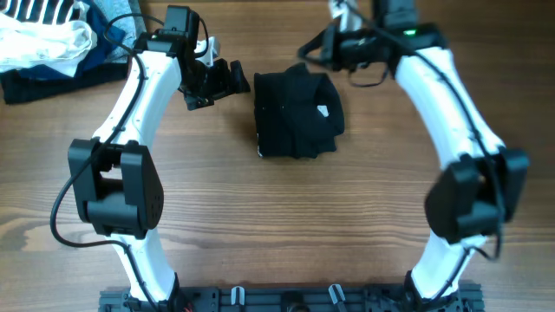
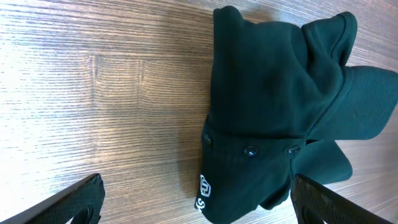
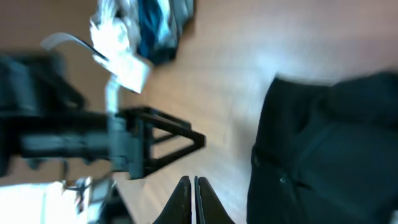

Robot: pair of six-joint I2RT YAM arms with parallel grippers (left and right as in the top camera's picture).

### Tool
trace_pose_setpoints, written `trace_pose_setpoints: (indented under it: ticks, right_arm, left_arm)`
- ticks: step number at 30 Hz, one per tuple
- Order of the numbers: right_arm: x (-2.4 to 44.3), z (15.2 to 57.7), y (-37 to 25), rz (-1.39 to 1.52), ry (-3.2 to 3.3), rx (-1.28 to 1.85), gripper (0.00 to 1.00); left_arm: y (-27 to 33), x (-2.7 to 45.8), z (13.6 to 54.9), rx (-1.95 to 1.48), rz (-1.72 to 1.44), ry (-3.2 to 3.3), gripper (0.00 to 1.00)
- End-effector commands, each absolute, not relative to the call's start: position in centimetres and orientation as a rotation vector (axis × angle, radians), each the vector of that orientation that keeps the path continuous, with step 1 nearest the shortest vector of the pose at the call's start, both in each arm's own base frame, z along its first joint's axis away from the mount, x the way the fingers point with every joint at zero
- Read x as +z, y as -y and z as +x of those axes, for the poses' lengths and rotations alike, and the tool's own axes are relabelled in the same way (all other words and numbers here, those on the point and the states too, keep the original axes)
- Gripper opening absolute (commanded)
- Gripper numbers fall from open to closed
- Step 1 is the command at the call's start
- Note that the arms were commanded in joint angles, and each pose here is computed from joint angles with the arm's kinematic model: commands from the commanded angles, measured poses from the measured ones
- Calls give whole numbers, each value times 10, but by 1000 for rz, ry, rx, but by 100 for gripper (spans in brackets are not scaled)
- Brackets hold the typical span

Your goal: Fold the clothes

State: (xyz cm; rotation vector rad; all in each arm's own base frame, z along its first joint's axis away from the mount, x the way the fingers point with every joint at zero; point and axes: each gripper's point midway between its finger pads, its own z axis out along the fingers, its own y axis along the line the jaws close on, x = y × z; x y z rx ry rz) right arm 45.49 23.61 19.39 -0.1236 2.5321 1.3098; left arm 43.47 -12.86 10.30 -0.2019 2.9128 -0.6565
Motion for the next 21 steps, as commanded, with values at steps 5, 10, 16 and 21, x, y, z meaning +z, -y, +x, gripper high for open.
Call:
trace_pose_setpoints:
  ticks: [5, 10, 16, 21]
  right_arm:
    - [87, 447, -247, -35, -2711, 1555, 4]
    - [35, 460, -219, 114, -2730, 1635, 5]
    - [7, 474, -175, 295, -2704, 1668, 6]
    - [-2, 481, -151, 376, -2730, 1560, 4]
  left_arm:
    - [125, 97, 432, -620, -225, -2941, 96]
    - [123, 97, 432, -597, -228, -2941, 96]
    - [123, 97, 432, -597, -227, -2941, 100]
    - [123, 97, 432, -597, -228, -2941, 100]
